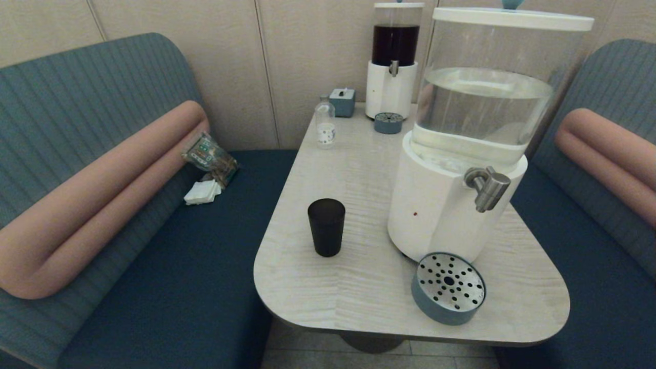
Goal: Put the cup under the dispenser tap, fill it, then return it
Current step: Pick up the cup
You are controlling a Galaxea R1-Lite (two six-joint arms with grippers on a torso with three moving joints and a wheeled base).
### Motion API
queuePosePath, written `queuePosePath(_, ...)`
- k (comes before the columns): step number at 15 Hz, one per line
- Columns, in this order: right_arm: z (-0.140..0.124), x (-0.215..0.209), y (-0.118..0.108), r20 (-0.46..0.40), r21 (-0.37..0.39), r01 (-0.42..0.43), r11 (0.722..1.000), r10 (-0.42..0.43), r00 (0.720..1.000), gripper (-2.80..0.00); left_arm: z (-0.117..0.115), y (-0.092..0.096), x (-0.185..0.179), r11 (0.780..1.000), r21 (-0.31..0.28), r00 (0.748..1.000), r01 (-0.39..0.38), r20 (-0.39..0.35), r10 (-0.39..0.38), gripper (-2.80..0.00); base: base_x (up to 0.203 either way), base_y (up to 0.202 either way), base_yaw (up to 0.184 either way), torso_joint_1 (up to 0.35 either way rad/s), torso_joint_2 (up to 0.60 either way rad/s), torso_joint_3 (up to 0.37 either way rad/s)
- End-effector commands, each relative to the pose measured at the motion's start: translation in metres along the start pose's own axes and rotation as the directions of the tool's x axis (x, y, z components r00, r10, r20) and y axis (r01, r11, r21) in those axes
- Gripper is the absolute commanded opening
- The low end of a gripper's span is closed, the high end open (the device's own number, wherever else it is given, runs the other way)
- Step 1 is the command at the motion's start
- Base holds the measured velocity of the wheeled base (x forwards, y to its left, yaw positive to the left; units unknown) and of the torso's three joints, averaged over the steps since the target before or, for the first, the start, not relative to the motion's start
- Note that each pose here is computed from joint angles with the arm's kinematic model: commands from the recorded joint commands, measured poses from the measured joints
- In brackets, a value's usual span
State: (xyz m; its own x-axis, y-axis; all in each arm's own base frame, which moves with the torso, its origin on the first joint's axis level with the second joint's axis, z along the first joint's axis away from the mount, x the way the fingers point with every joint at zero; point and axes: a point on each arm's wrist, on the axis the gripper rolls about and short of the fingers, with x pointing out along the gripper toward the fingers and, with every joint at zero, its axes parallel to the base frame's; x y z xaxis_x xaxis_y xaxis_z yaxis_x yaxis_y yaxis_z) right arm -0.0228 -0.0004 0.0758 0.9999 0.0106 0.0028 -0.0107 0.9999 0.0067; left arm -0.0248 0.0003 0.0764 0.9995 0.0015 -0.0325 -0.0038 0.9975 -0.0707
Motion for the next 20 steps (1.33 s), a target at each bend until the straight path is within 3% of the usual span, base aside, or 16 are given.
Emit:
queuePosePath(1, 0.0, 0.0, 0.0, 0.003, 0.002, 0.0, 1.0, 0.0, 1.0, -2.8, 0.0, 0.0, 0.0, 1.0, -0.001, 1.0, -0.001, 0.005, 0.001, -2.8, 0.0, 0.0, 0.0, 0.0, 0.0, 0.0)
queuePosePath(6, -0.001, 0.0, 0.0, 0.002, 0.001, 0.0, 1.0, 0.0, 1.0, -2.8, 0.001, 0.0, 0.001, 1.0, -0.012, 0.999, 0.0, 0.04, 0.0, -2.8, 0.0, 0.0, 0.0, 0.0, 0.0, 0.0)
queuePosePath(9, -0.001, 0.0, 0.0, 0.002, 0.001, 0.0, 1.0, 0.0, 1.0, -2.8, 0.001, 0.0, 0.002, 0.998, 0.067, 0.998, 0.01, 0.056, -0.014, -2.8, 0.0, 0.0, 0.0, 0.0, 0.0, 0.0)
queuePosePath(11, 0.0, 0.0, 0.0, 0.002, 0.001, 0.0, 1.0, 0.0, 1.0, -2.8, 0.003, -0.001, 0.001, 0.996, 0.087, 0.999, 0.013, 0.049, -0.017, -2.8, 0.0, 0.0, 0.0, 0.0, 0.0, 0.0)
queuePosePath(12, 0.0, 0.0, 0.0, 0.002, 0.001, 0.0, 1.0, 0.0, 1.0, -2.8, 0.012, -0.001, -0.002, 0.996, 0.081, 0.997, 0.023, 0.069, -0.028, -2.8, 0.0, 0.0, 0.0, 0.0, 0.0, 0.0)
queuePosePath(14, 0.0, 0.0, 0.0, 0.003, 0.001, 0.0, 1.0, 0.0, 1.0, -2.8, 0.055, -0.005, -0.012, 0.996, 0.054, 0.988, 0.068, 0.135, -0.075, -2.8, 0.0, 0.0, 0.0, 0.0, 0.0, 0.0)
queuePosePath(16, 0.0, 0.0, 0.0, 0.003, 0.001, 0.0, 1.0, 0.0, 1.0, -2.8, 0.107, -0.01, -0.006, 0.989, -0.028, 0.979, 0.148, 0.145, -0.142, -2.8, 0.0, 0.0, 0.0, 0.0, 0.0, 0.0)
queuePosePath(18, 0.0, 0.0, 0.0, 0.002, 0.001, 0.0, 1.0, 0.0, 1.0, -2.8, 0.148, -0.015, 0.013, 0.964, -0.124, 0.967, 0.234, 0.129, -0.219, -2.8, 0.0, 0.0, 0.0, 0.0, 0.0, 0.0)
queuePosePath(20, 0.0, 0.0, 0.0, 0.003, 0.001, 0.0, 1.0, 0.0, 1.0, -2.8, 0.169, -0.02, 0.042, 0.916, -0.183, 0.934, 0.356, 0.069, -0.349, -2.8, 0.0, 0.0, 0.0, 0.0, 0.0, 0.0)
